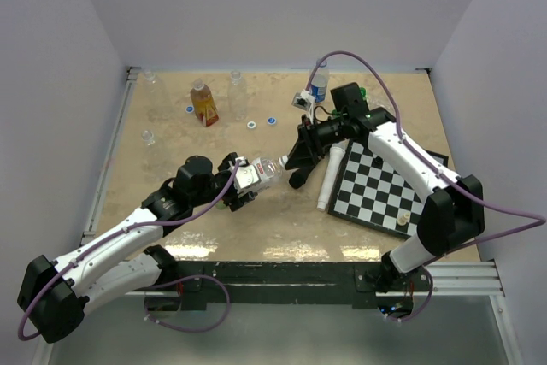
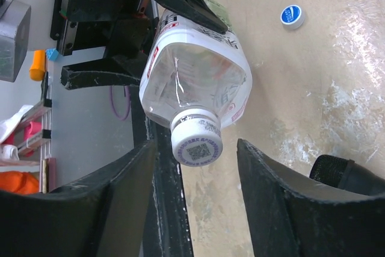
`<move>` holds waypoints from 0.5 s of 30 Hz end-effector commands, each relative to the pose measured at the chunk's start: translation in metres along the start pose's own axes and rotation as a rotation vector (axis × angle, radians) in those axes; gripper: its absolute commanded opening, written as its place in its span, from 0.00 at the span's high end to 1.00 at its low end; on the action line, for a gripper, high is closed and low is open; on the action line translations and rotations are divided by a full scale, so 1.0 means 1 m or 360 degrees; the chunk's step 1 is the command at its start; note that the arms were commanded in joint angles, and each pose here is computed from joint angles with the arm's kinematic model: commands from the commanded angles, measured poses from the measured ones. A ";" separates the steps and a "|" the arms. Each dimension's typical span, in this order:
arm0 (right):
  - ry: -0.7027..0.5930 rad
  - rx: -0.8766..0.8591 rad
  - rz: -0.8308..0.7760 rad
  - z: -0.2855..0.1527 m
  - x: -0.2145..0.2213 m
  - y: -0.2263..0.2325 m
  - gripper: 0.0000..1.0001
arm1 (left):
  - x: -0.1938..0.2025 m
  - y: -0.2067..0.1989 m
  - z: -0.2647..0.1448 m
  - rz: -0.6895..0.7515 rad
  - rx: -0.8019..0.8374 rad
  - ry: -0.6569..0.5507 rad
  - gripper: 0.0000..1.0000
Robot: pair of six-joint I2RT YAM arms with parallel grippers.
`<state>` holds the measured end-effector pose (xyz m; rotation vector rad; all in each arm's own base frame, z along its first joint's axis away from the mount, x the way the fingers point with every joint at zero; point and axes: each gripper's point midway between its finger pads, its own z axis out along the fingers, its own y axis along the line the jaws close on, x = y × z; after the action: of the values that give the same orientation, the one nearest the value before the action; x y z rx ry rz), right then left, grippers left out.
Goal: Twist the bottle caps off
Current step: Unscrew the bottle cap from the plastic bottle.
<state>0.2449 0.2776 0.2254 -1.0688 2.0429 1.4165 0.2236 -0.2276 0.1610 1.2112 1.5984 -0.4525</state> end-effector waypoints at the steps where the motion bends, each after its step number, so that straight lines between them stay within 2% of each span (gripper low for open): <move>1: -0.0041 -0.0060 -0.0063 0.001 -0.017 0.011 0.44 | -0.019 0.010 -0.001 0.0011 -0.0060 -0.0100 1.00; 5: -0.0046 -0.0062 -0.0098 0.001 -0.017 0.011 0.61 | -0.018 0.009 -0.001 0.0013 -0.0054 -0.0098 1.00; 10: -0.0049 -0.0069 -0.0252 -0.002 -0.016 0.013 0.88 | -0.019 0.010 -0.001 0.0013 -0.0059 -0.0098 1.00; 13: -0.0007 -0.0150 -0.0558 -0.005 -0.009 0.017 0.97 | -0.020 0.009 -0.001 0.0011 -0.0054 -0.0105 1.00; 15: 0.0028 -0.0175 -0.0763 -0.007 -0.006 0.019 0.98 | -0.019 0.009 -0.001 0.0010 -0.0051 -0.0104 1.00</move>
<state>0.2434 0.2779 0.2225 -1.2347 1.9015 1.3693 0.2236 -0.2275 0.1611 1.2117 1.5979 -0.4515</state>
